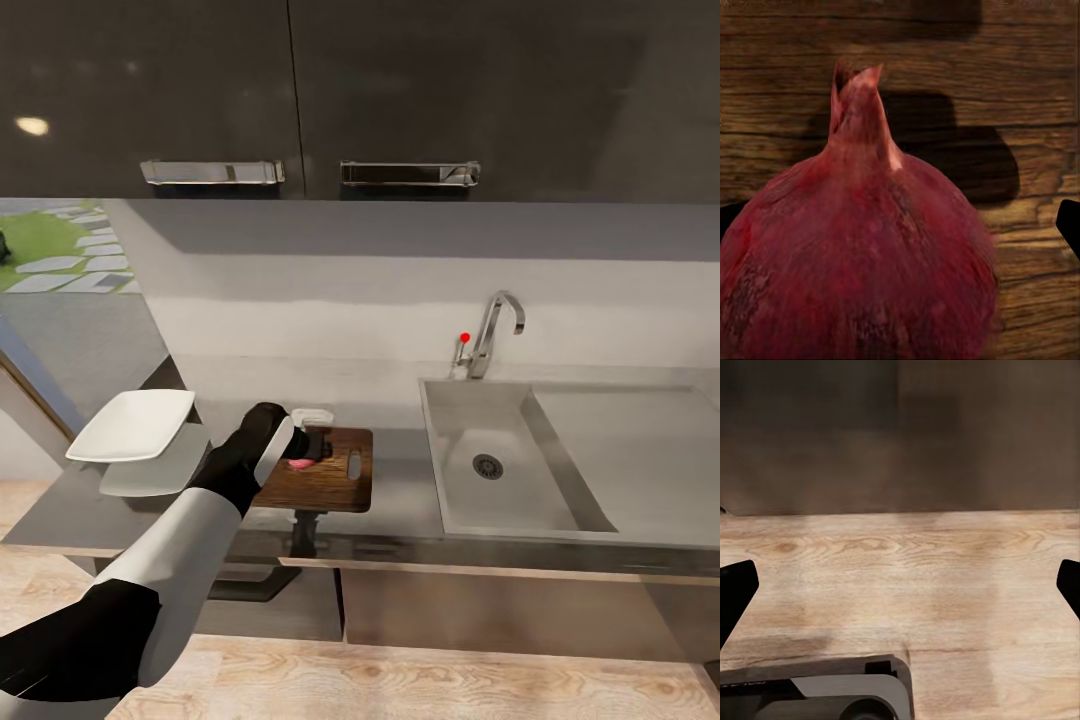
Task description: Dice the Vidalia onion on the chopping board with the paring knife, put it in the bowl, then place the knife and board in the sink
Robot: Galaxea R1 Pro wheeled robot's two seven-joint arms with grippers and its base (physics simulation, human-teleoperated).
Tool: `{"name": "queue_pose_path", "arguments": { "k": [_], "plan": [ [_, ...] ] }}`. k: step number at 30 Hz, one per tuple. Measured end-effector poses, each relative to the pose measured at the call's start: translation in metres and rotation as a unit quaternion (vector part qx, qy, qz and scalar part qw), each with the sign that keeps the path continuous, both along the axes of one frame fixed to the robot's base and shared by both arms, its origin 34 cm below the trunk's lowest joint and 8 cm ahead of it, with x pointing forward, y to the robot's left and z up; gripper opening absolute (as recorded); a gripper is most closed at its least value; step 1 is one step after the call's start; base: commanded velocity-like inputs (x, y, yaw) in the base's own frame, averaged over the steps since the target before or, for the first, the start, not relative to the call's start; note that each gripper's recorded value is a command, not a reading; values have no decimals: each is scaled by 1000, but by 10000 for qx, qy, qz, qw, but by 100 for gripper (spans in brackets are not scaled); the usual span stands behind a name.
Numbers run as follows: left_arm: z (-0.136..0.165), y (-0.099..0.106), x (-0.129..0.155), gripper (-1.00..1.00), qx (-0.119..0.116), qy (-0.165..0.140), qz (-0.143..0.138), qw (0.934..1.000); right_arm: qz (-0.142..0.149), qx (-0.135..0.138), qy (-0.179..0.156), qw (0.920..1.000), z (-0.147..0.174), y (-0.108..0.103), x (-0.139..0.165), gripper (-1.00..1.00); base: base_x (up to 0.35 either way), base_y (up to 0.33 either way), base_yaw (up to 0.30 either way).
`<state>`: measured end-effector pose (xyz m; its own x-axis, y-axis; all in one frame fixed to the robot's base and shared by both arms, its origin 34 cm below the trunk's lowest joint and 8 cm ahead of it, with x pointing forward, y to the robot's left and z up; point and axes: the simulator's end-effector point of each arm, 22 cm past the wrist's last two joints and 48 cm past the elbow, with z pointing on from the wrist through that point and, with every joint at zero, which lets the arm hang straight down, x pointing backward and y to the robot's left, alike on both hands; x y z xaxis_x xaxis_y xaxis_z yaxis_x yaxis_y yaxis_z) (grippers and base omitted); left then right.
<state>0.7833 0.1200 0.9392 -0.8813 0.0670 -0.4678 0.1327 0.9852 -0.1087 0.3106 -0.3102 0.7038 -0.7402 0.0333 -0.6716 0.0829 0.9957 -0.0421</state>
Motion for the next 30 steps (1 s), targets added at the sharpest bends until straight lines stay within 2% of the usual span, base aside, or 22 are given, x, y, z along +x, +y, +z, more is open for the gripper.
{"name": "queue_pose_path", "arguments": {
  "k": [5, 11, 13, 18, 30],
  "plan": [
    [19, -3, 10, 100, -52, -235, -12, 9997, 0, -1, -1, 10000, 0, 0, 0, 100, 0, 0, 0],
    [60, -6, 27, 100, -149, -731, -27, 9972, 0, -2, 0, 10000, 0, 0, 0, 100, 0, 0, 0],
    [76, -2, 33, 100, -153, -918, -9, 9957, 0, 0, -1, 10000, 0, 0, 0, 100, 0, 0, 0],
    [75, 0, 34, 100, -149, -912, -1, 9957, -1, 0, 2, 10000, 0, 0, 0, 100, -132, 0, 0],
    [70, 1, 32, 100, -135, -846, 1, 9963, -1, 0, 3, 10000, 0, 0, 0, 100, -323, 0, 0]
  ]
}}
